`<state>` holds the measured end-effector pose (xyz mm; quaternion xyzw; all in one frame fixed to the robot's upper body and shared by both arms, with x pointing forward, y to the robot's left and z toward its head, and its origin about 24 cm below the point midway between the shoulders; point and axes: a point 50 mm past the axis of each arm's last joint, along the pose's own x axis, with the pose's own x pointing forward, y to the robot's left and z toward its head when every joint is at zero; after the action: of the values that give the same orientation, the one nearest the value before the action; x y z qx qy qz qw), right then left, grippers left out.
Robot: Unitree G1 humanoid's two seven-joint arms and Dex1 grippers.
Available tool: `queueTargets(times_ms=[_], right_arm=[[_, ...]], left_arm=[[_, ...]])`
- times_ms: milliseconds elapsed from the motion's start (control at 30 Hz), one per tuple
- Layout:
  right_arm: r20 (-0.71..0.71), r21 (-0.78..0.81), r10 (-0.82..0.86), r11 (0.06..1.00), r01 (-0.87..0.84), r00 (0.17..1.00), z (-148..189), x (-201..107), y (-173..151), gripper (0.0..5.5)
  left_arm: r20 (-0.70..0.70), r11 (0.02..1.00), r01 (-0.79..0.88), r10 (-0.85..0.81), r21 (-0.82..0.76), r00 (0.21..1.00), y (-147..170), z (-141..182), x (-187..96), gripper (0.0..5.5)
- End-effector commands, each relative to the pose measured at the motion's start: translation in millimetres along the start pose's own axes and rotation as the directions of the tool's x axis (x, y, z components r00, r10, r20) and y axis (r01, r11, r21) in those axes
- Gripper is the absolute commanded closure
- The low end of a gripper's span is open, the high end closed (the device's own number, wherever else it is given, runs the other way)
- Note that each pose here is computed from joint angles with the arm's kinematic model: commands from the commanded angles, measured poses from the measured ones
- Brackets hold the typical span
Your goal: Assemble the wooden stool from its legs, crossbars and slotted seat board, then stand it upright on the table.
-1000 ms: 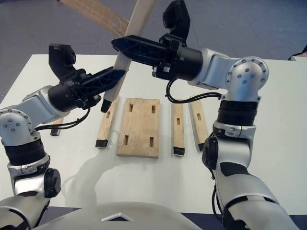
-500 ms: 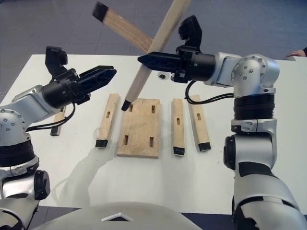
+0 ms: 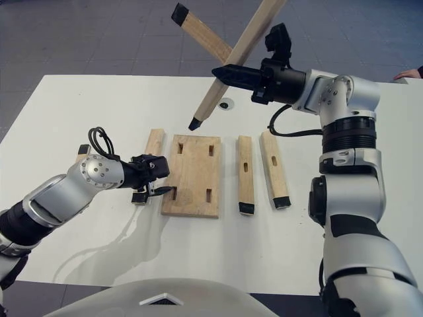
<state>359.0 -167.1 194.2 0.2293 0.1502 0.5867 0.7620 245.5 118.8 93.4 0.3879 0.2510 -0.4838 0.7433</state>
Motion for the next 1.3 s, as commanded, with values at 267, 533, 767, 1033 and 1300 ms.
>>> queueTargets(times_ms=[267, 533, 767, 1033, 1300], right_arm=[[-0.028, -0.210, -0.166, 0.965, 0.157, 0.986, -10.1, 6.3, -21.2, 3.37], [-0.203, -0.199, -0.011, 0.980, -0.030, 0.979, -44.2, -8.0, -16.6, 3.37], [-0.228, -0.181, -0.010, 0.983, -0.033, 0.974, -64.5, -4.8, -17.2, 3.37], [-0.289, -0.174, -0.059, 0.985, 0.008, 0.956, -103.7, -1.0, -29.1, 3.37], [-0.393, -0.278, -0.084, 0.960, -0.032, 0.916, -99.1, 2.0, -36.2, 3.37]], left_arm=[[-0.062, 0.989, 0.141, -0.139, 0.037, 0.988, -23.2, -13.3, -2.7, 1.72], [-0.210, 0.955, 0.264, -0.232, 0.134, 0.950, -8.1, -54.6, -24.0, 1.72], [-0.162, 0.959, 0.251, -0.229, 0.134, 0.960, -5.1, -49.5, -20.5, 1.72], [-0.154, 0.960, 0.244, -0.222, 0.139, 0.963, -3.5, -47.5, -19.9, 1.72], [-0.167, 0.953, 0.260, -0.234, 0.154, 0.958, -3.6, -48.8, -20.4, 1.72]])
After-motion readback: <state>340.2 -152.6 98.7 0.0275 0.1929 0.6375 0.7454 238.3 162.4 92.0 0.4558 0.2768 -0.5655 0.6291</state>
